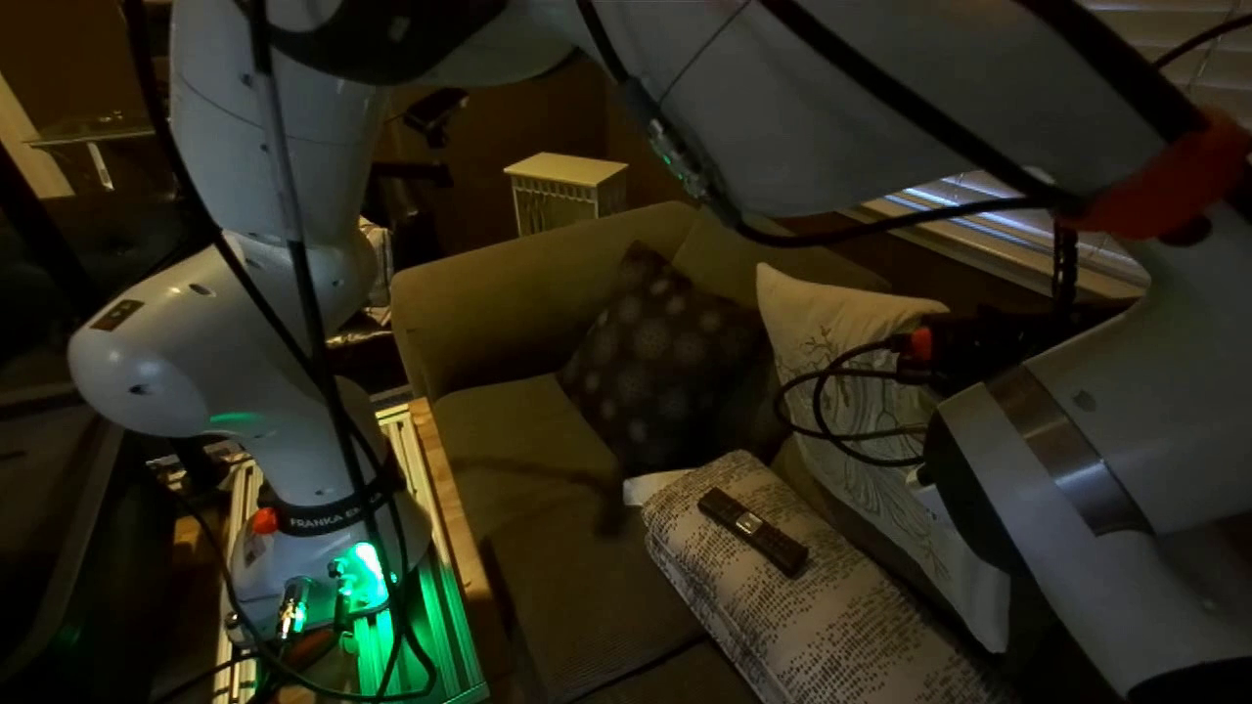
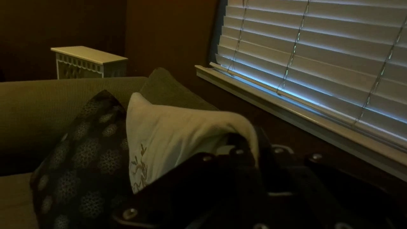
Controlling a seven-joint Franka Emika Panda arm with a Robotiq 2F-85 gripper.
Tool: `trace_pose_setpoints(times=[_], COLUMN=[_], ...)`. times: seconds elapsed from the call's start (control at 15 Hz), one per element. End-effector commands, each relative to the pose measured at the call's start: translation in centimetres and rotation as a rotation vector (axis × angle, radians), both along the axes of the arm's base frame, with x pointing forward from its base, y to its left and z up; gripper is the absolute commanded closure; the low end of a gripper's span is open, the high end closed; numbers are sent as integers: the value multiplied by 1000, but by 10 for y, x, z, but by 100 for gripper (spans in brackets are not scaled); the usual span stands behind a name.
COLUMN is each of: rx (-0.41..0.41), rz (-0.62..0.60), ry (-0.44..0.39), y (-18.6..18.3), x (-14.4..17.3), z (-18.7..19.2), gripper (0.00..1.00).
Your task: Pick up the white pillow and make it stand upright
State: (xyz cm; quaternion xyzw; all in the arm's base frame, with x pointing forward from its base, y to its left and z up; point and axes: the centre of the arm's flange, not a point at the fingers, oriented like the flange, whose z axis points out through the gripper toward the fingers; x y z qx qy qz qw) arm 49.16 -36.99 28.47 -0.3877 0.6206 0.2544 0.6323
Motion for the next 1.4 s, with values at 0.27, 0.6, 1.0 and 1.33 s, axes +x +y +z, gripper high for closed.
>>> trace_pose_setpoints(times=[0.27,0.6,1.0,1.33], rx=[119,150,161,-26], rz=[80,147,245,195], ry=[127,273,380,465], y=[-6,-10,-16,-34], x=[31,39,45,58], z=[7,4,-6,-26], gripper=[98,98,98,98])
